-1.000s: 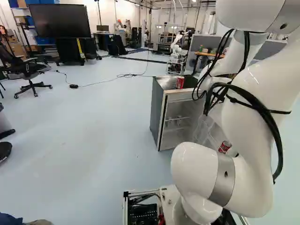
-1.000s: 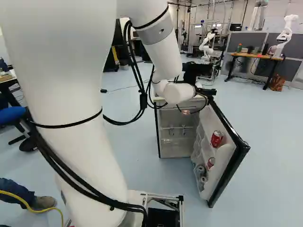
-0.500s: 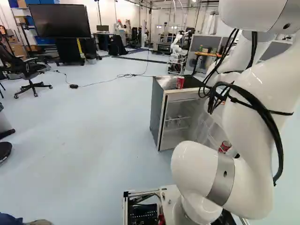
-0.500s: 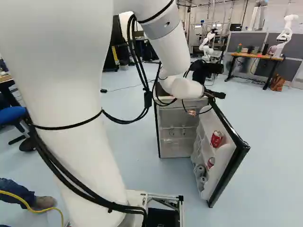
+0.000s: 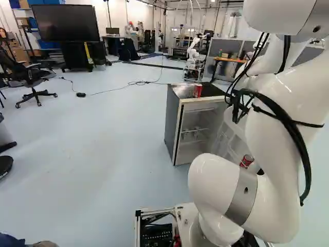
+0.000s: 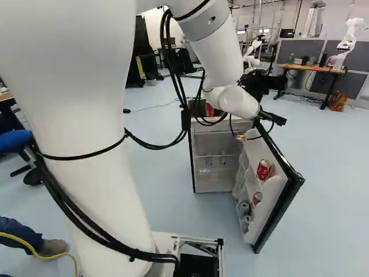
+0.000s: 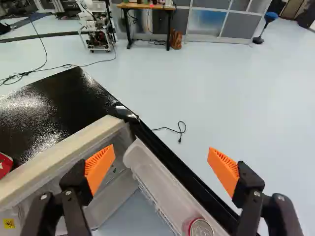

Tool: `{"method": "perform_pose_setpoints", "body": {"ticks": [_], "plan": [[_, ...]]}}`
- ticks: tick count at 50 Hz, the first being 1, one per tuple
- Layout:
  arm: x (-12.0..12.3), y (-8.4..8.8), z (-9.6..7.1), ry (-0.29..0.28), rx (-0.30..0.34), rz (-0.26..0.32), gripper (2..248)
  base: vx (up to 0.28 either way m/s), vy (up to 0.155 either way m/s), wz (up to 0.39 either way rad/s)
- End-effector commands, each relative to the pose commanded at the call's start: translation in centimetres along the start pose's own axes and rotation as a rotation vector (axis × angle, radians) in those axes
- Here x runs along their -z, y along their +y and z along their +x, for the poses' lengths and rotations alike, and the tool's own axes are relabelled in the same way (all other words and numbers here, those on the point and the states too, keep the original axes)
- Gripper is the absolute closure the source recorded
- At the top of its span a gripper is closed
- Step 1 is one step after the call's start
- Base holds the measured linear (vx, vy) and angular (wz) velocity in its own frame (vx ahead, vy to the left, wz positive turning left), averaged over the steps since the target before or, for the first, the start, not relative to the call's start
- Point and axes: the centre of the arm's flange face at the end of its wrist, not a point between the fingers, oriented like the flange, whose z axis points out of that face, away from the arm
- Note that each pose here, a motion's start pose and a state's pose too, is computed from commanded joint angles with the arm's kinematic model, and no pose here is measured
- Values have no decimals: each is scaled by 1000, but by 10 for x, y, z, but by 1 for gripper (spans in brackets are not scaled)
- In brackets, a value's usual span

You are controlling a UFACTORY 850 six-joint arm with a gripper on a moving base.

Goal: Grab a drink from the fridge

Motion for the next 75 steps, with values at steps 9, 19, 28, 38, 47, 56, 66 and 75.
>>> {"method": "perform_pose_setpoints", "body": {"ticks": [9,19,28,38,47,56,66,75], "plan": [[-1,13,6,-44,-19,-23,3,0,0,0],[-1,27,13,-94,-42,-46,3,0,0,0],[-2,40,19,-138,-63,-65,3,0,0,0],[-1,54,26,-187,-87,-85,3,0,0,0],[-2,67,30,-235,-110,-100,3,0,0,0],[-8,79,30,-298,-135,-114,3,0,0,0],[-15,93,29,-359,-161,-127,3,0,0,0],[-23,107,32,-366,-176,-142,3,0,0,0]]}}
